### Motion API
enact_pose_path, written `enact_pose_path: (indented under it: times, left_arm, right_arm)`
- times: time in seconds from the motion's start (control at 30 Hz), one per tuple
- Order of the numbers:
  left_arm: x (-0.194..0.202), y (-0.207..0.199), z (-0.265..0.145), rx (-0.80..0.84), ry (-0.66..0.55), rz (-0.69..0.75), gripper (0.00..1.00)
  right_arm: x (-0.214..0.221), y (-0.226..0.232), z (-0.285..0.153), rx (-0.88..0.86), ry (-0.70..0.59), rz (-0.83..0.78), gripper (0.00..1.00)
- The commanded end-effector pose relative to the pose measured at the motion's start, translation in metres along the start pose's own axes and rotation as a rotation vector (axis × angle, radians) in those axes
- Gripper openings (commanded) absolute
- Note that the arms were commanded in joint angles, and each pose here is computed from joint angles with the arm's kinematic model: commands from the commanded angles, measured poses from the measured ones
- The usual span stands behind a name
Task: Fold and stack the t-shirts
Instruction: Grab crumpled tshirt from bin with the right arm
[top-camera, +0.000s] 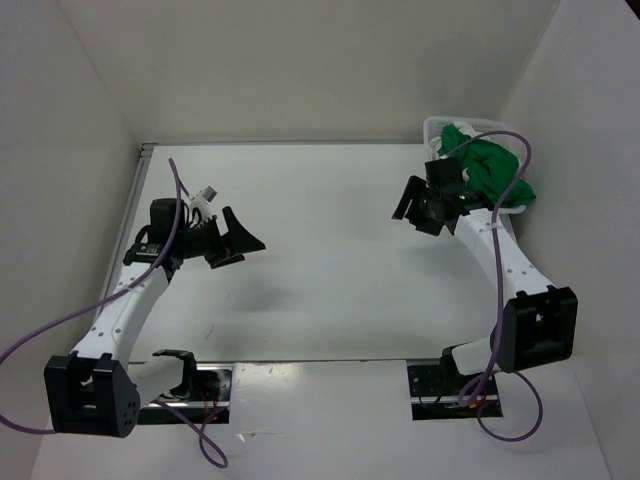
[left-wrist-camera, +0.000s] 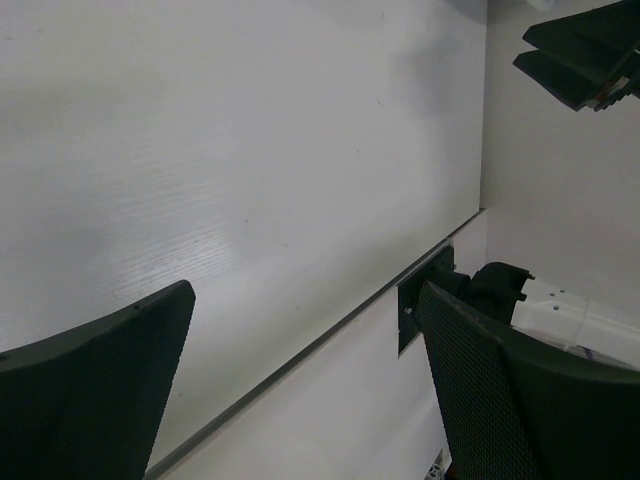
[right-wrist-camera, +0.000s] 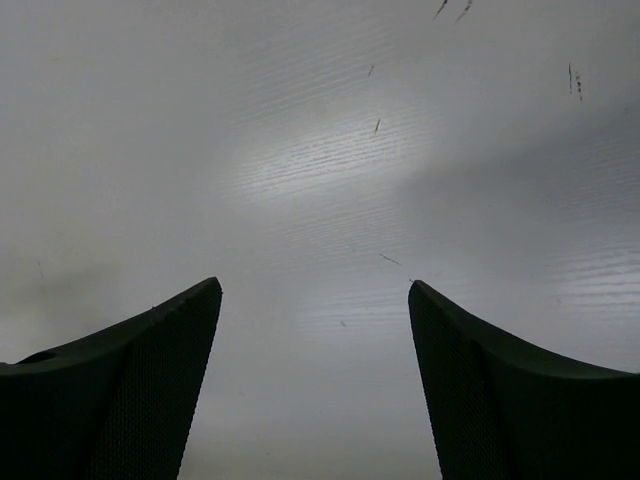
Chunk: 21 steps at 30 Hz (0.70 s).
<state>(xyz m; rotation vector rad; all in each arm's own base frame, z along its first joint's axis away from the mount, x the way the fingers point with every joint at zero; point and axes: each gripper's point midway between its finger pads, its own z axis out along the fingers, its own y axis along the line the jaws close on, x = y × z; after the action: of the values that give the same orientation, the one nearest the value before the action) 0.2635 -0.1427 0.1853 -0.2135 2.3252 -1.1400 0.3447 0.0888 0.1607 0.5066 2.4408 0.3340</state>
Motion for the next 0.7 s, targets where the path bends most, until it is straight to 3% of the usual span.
enact_pose_path:
  times: [0.0, 0.07, 0.1, 0.23, 0.27, 0.3, 0.4, 0.47, 0.6, 0.67]
  left_arm:
    - [-0.006, -0.016, -0.009, 0.064, -0.040, 0.092, 1.00]
    - [-0.005, -0.016, -0.008, 0.075, -0.035, 0.095, 1.00]
    - [-0.005, -0.019, -0.008, 0.092, -0.033, 0.102, 1.00]
    - [0.002, -0.015, -0.006, 0.092, -0.016, 0.097, 1.00]
    - [0.003, -0.012, -0.004, 0.092, -0.015, 0.096, 0.96]
    - [0.006, -0.011, -0.003, 0.099, -0.009, 0.082, 0.77]
    - [0.010, -0.010, -0.004, 0.103, -0.014, 0.068, 0.48]
    - [0.011, -0.008, -0.004, 0.093, -0.021, 0.067, 0.43]
    - [0.015, -0.003, -0.003, 0.082, -0.021, 0.062, 0.47]
    - [0.017, -0.003, -0.004, 0.083, -0.022, 0.054, 0.53]
  right_arm:
    - [-0.030, 0.015, -0.013, -0.045, -0.053, 0.017, 0.67]
    - [-0.042, 0.019, -0.016, -0.092, -0.071, 0.038, 0.58]
    - [-0.047, 0.029, -0.017, -0.154, -0.075, 0.039, 0.48]
    - [-0.076, 0.032, -0.023, -0.148, -0.136, 0.041, 0.26]
    - [-0.093, 0.030, -0.027, -0.107, -0.186, 0.046, 0.14]
    - [-0.101, 0.014, -0.018, -0.034, -0.188, 0.069, 0.08]
    - [-0.138, -0.007, -0.013, 0.007, -0.245, 0.124, 0.08]
    - [-0.162, -0.021, -0.011, 0.049, -0.296, 0.142, 0.10]
    - [-0.194, -0.058, 0.013, 0.186, -0.345, 0.178, 0.28]
    - [-0.204, -0.067, 0.027, 0.213, -0.341, 0.190, 0.45]
